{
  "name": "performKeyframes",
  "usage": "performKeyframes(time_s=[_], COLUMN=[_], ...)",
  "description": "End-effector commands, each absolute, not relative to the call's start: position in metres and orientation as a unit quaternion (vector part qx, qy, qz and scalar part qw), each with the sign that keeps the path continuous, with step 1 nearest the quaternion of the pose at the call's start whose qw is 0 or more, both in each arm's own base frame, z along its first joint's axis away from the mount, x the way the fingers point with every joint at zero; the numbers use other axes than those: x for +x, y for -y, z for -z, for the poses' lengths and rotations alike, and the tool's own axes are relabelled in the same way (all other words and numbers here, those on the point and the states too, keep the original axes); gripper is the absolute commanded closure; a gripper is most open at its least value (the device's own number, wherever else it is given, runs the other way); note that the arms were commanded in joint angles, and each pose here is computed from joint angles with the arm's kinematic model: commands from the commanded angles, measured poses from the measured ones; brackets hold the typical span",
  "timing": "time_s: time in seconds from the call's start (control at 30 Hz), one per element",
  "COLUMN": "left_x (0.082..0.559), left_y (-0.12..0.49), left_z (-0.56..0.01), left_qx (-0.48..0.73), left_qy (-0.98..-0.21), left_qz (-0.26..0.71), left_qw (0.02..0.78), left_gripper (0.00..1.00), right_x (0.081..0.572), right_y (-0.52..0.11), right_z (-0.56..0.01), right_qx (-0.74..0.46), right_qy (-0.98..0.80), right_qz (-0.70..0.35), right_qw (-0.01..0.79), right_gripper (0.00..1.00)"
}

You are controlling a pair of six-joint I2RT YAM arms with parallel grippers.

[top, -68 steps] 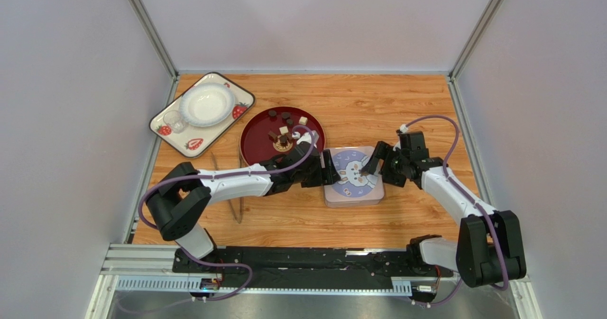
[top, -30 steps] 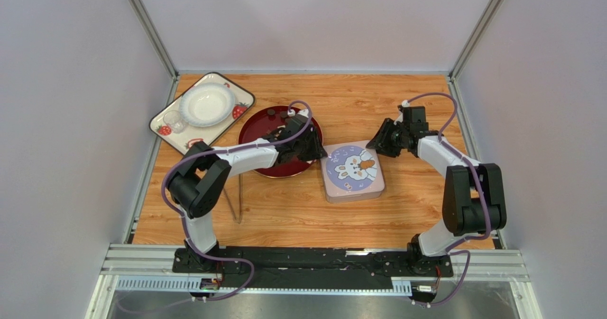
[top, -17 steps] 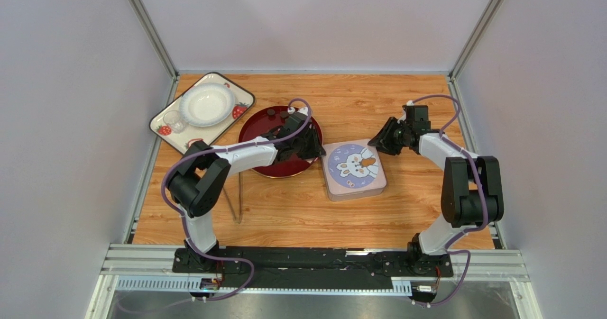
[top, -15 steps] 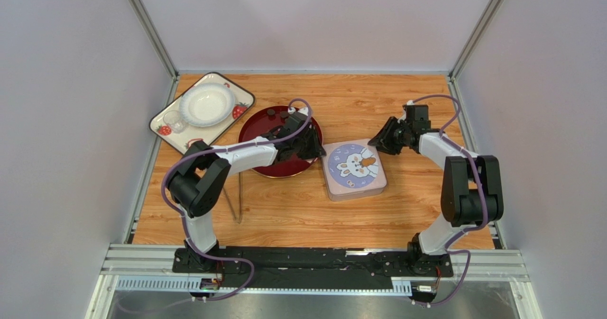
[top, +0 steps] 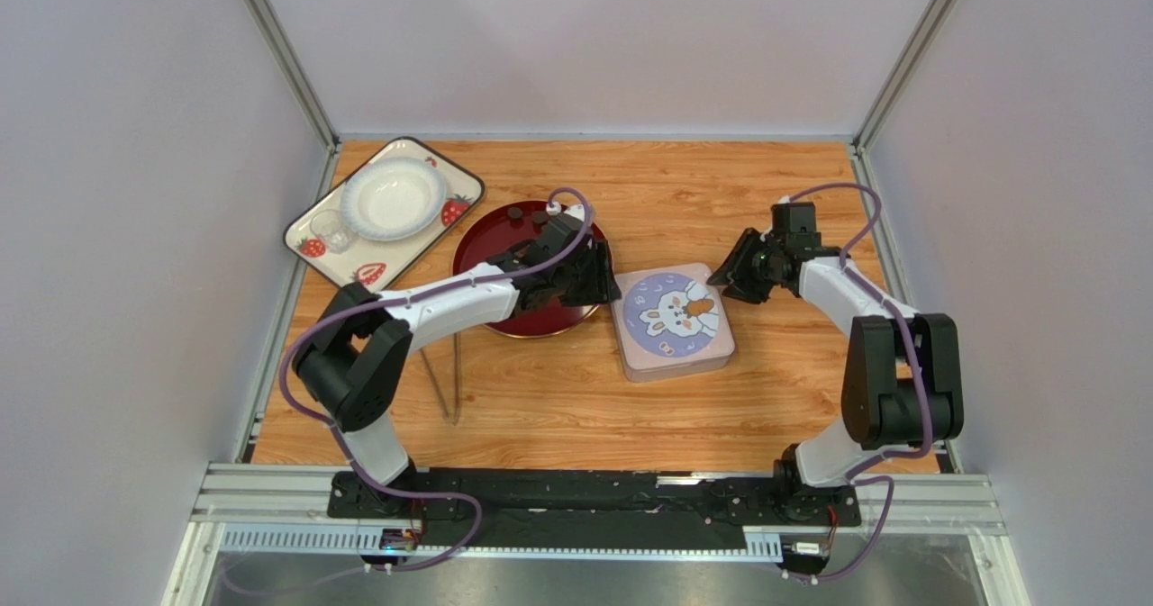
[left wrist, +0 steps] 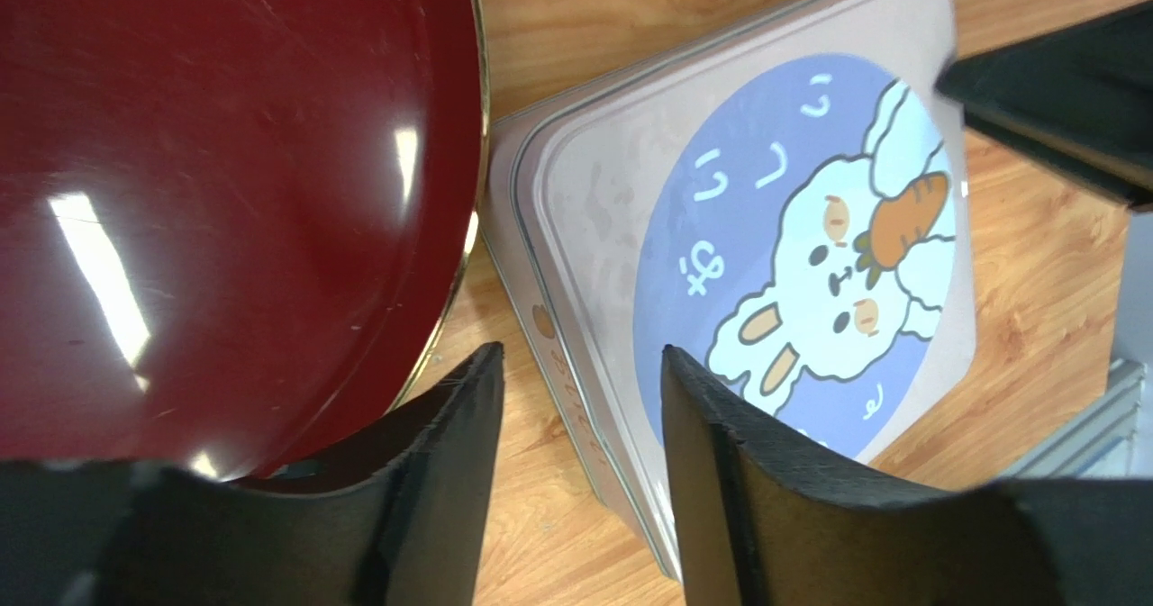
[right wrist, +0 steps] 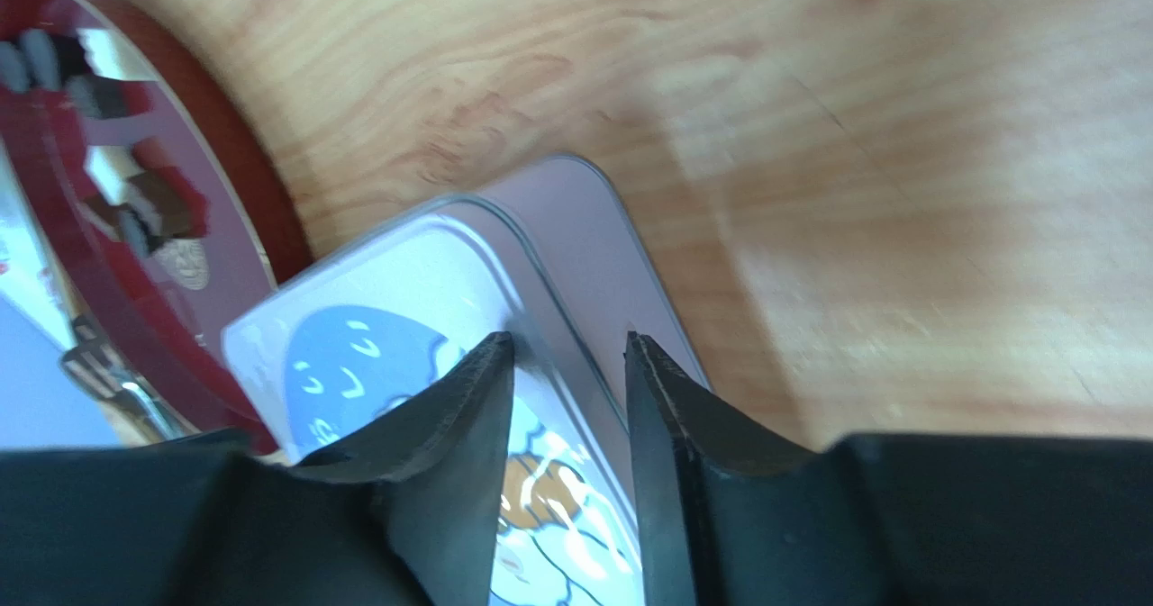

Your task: Pack the chocolate

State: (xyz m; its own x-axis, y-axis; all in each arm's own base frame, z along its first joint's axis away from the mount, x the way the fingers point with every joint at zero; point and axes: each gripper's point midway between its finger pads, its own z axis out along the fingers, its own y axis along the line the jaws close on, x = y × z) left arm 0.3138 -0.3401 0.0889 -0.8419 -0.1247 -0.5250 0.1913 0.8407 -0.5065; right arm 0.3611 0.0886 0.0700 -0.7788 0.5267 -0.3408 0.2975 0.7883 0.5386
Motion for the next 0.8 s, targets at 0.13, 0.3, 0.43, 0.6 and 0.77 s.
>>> performKeyframes(time_s=[0.13,0.3,0.43,0.6,0.77], left_x=[0.342,0.339,0.330,0.293,0.248], left_y=[0.290,0.241,0.191,0.124,0.065], left_z=[-0.198,-0.243,-0.275,-0.324,-0.356], left_qx=[0.001,-0.005,-0.018,-0.037,-0.049], left_qy=[-0.870,-0.851,-0.837,-0.800,-0.759], left_qz=[0.253,0.215,0.162,0.099,0.048], left_qw=[0.423,0.478,0.522,0.591,0.647], left_gripper=[0.32,0.22,0.12,0.01,0.01], right_x=[0.354,0.338,0.316,0.276,0.232], right_y=[-0.051,-0.022,-0.003,0.023,0.043], right_z=[-0.126,-0.172,-0.211,-0.268,-0.319], right_qx=[0.216,0.240,0.258,0.277,0.290], right_qy=[-0.917,-0.897,-0.875,-0.827,-0.766], right_qz=[-0.136,-0.071,-0.037,0.002,0.019], right_qw=[0.307,0.365,0.409,0.490,0.573], right_gripper=[0.47,0.29,0.16,0.10,0.09])
